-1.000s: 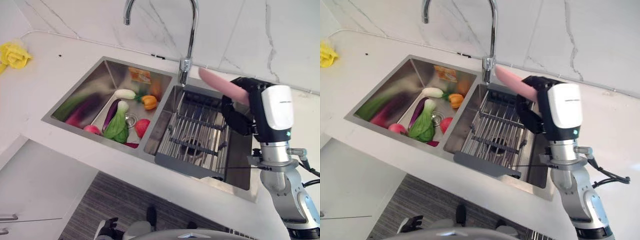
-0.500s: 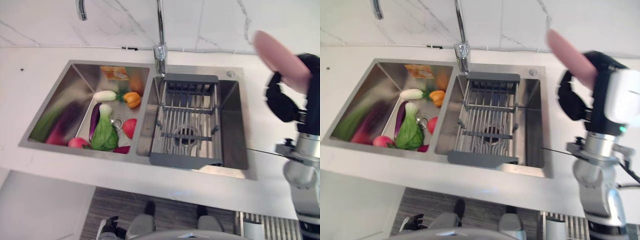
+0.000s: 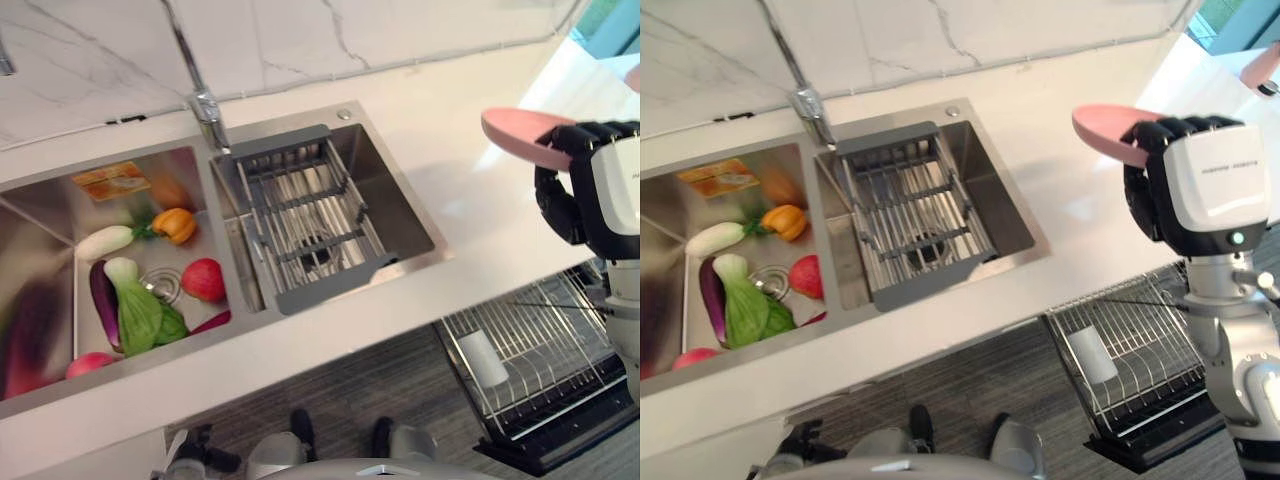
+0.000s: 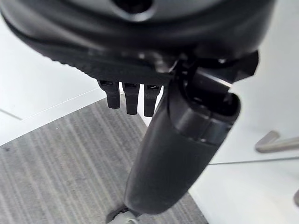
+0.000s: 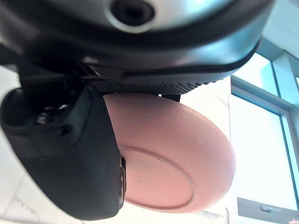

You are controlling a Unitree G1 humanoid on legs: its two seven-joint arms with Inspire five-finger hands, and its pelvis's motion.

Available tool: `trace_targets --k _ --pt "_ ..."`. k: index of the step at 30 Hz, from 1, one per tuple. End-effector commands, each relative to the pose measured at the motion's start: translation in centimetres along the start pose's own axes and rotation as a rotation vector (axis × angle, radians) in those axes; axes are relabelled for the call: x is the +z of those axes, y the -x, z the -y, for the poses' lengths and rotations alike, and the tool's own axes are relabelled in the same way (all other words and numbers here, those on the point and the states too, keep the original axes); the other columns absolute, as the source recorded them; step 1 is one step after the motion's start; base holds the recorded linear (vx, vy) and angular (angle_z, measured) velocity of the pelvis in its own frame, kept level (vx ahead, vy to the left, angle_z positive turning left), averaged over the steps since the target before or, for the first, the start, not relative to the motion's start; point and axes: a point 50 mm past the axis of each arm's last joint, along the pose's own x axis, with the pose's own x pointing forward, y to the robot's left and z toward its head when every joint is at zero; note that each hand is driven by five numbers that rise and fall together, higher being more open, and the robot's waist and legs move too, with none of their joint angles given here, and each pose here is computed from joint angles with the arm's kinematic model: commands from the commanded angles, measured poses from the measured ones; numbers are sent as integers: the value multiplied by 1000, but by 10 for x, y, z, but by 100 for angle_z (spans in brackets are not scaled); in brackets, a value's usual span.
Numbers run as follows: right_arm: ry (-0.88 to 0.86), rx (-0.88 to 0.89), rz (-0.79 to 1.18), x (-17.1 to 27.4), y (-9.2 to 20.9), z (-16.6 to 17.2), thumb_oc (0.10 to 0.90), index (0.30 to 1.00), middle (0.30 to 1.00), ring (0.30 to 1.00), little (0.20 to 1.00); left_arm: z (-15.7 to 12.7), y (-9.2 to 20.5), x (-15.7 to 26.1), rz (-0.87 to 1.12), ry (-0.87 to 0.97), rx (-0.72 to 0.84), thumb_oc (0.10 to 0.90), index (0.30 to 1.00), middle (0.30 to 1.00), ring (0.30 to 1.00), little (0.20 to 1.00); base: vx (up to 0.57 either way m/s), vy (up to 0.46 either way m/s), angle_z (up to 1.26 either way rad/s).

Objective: Place the dishes in the dishwasher.

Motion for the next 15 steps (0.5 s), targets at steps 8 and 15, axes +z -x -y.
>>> trace_targets --k 8,15 --pt "223 -91 30 -28 -17 47 400 300 300 300 300 31 4 11 31 27 -95 800 900 900 900 900 -5 -102 -15" --pt "190 -36 -3 -29 0 43 400 300 300 300 300 39 8 0 -18 64 -104 800 900 900 900 900 -12 -58 10"
